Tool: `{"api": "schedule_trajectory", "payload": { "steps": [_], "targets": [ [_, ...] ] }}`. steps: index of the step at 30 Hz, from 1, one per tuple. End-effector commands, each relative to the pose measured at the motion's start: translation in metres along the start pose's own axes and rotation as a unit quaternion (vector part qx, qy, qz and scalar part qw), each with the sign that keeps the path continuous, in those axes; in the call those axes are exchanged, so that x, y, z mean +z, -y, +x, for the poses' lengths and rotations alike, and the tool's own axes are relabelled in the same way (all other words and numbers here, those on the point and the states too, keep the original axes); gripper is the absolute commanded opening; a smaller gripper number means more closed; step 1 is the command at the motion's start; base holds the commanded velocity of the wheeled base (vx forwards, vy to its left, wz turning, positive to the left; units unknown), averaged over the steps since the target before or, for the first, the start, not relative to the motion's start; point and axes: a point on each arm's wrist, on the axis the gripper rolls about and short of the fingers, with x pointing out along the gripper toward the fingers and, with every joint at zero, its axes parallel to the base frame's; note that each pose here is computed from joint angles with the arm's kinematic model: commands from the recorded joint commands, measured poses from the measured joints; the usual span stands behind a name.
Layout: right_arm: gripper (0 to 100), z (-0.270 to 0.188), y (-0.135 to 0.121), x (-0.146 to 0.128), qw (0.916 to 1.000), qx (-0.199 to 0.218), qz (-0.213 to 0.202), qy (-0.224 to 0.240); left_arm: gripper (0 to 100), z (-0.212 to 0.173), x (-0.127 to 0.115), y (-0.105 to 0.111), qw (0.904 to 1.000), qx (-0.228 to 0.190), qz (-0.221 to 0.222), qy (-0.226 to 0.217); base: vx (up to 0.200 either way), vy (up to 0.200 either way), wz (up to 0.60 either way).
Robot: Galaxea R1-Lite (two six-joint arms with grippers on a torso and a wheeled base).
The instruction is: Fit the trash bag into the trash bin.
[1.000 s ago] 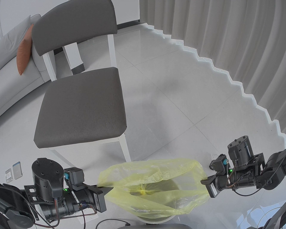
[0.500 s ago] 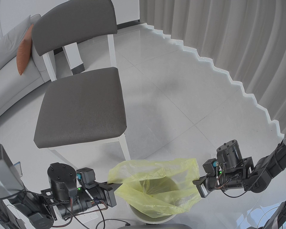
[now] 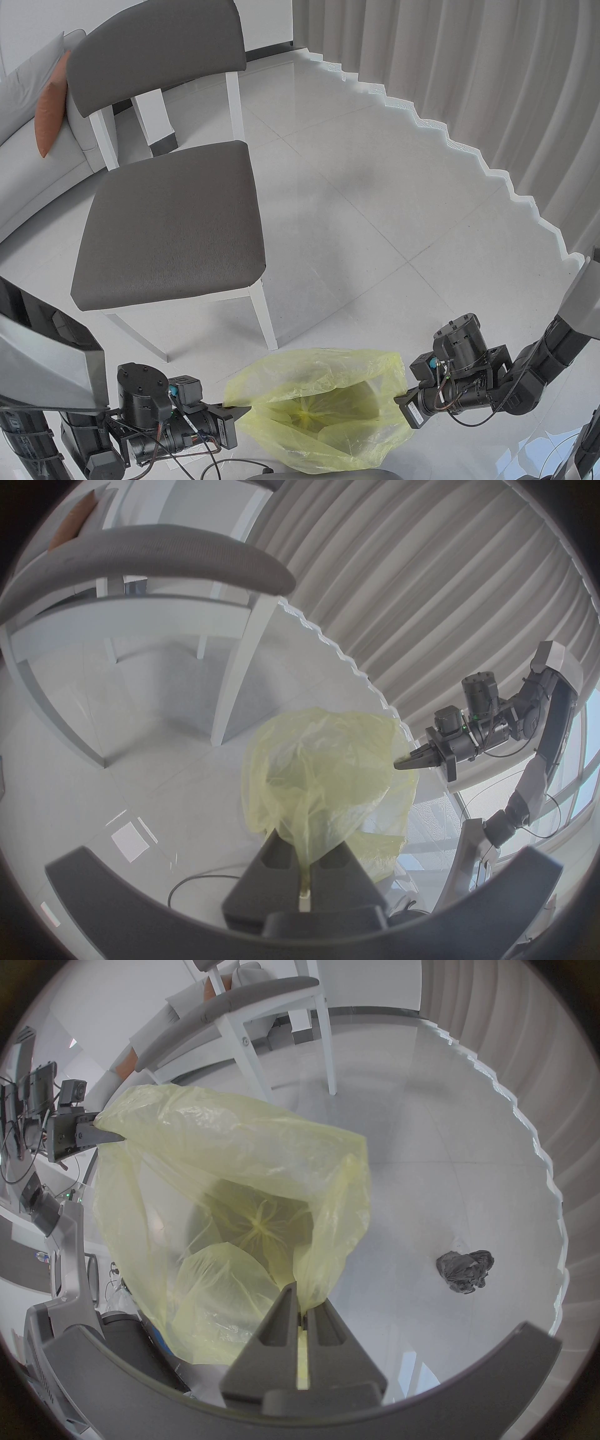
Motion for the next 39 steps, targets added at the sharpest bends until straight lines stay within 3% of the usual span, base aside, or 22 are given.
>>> {"api": "schedule_trajectory", "payload": {
  "steps": [1,12,22,23,30,39],
  "targets": [
    [0,0.003,0.0,-0.008,0.9998,0.005,0.0,-0.017,0,0.001,-0.01,-0.006,0.9995,0.012,-0.007,-0.029,0.0,0.0,0.0],
    [0,0.02,-0.001,-0.025,0.9995,0.005,-0.002,-0.03,0,0.01,-0.022,-0.013,0.998,0.027,-0.005,-0.057,0.0,0.0,0.0],
    [0,0.037,0.0,-0.019,0.9999,0.005,-0.009,-0.003,0,0.009,-0.017,-0.027,0.9983,0.03,0.008,-0.049,0.0,0.0,0.0],
    [100,0.037,0.0,-0.02,0.9999,0.006,-0.012,-0.004,0,0.009,-0.017,-0.028,0.9983,0.032,0.006,-0.048,0.0,0.0,0.0],
    [100,0.023,0.001,-0.022,0.9998,0.003,-0.019,0.002,0,0.01,-0.016,-0.03,0.9983,0.034,0.002,-0.046,0.0,0.0,0.0],
    [100,-0.013,-0.011,0.005,0.9953,-0.002,-0.048,0.084,0,0.015,-0.01,-0.026,0.9992,0.026,0.006,-0.029,0.0,0.0,0.0]
  ]
}}
